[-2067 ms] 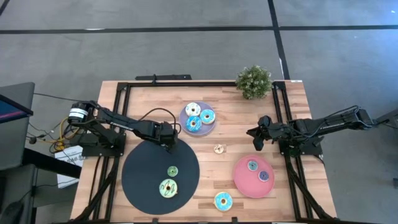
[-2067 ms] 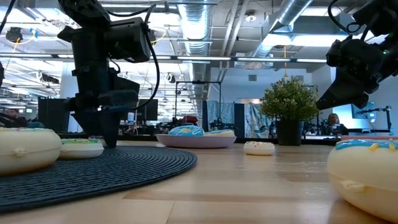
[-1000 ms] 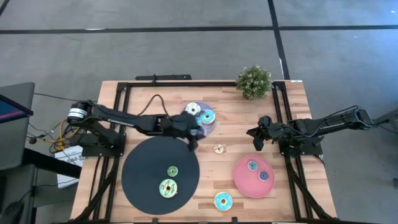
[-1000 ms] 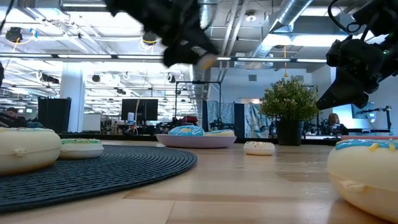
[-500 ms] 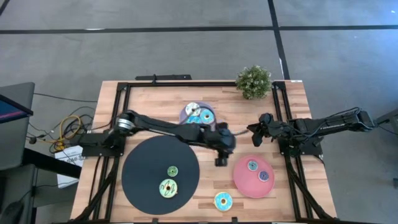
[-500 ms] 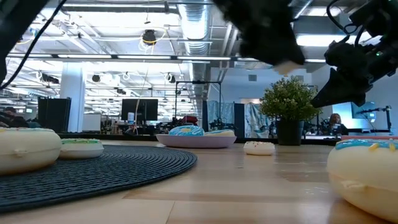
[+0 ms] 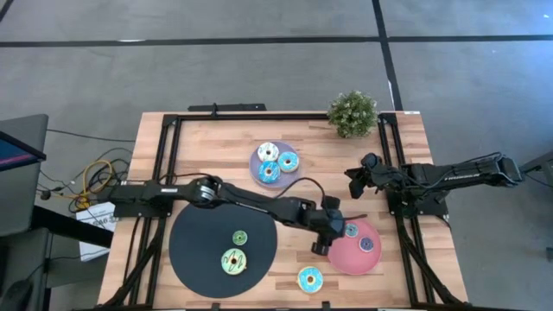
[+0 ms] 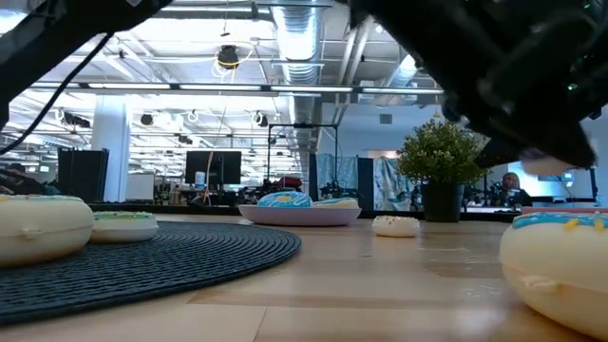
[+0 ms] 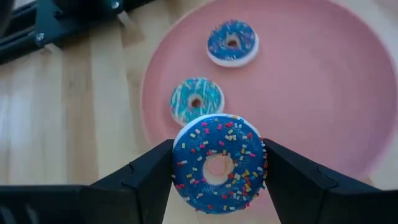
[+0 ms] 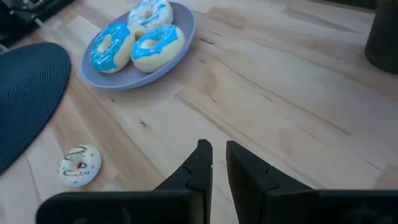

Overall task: Pick & Place donuts
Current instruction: Put the small blue donut on the pink plate, then put the small white donut on the pink plate

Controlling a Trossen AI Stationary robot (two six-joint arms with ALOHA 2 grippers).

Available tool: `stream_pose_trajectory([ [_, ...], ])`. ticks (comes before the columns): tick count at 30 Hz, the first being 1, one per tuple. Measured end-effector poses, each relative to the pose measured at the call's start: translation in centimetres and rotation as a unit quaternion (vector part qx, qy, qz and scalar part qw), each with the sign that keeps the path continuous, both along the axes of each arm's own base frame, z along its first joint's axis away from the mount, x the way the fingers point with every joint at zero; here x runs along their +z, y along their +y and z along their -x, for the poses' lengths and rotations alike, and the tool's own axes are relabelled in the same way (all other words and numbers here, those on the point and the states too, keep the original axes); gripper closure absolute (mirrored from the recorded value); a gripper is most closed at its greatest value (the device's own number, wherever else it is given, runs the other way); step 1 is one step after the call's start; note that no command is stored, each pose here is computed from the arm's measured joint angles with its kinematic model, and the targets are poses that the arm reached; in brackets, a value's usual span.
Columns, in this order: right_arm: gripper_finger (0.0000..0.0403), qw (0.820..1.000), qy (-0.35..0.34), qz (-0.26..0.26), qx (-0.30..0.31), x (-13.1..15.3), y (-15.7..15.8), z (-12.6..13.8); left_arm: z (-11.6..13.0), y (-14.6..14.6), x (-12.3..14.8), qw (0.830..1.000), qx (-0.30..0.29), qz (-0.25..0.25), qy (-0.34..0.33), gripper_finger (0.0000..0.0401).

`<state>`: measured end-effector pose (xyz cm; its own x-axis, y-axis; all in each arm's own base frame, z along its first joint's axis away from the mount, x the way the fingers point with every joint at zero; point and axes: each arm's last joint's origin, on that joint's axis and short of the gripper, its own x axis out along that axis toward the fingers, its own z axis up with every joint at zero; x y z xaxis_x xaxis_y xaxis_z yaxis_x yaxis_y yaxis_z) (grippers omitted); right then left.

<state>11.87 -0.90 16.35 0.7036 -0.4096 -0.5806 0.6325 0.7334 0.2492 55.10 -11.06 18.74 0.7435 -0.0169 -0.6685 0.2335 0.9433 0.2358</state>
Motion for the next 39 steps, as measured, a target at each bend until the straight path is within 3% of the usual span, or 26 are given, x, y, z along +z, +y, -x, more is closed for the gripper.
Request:
stream_pose_trajectory([
  [5,0.0365,1.000,-0.005,-0.009,-0.005,0.0,0.0,0.0,-0.5,0.2,-1.3,1.000,0.002,0.008,0.000,0.0178],
  [17,0.0365,1.000,-0.007,-0.005,-0.005,0.1,0.0,0.0,-0.9,0.4,-3.0,0.996,0.006,0.092,0.012,0.0178],
  [32,0.0365,1.000,-0.007,-0.005,-0.005,0.1,0.0,-0.1,-0.9,0.5,-3.0,0.993,0.010,0.113,0.022,0.0176],
  [39,0.0365,1.000,-0.007,-0.004,-0.005,0.1,0.0,-0.1,-0.9,0.6,-3.0,0.993,0.013,0.115,0.022,0.0140],
])
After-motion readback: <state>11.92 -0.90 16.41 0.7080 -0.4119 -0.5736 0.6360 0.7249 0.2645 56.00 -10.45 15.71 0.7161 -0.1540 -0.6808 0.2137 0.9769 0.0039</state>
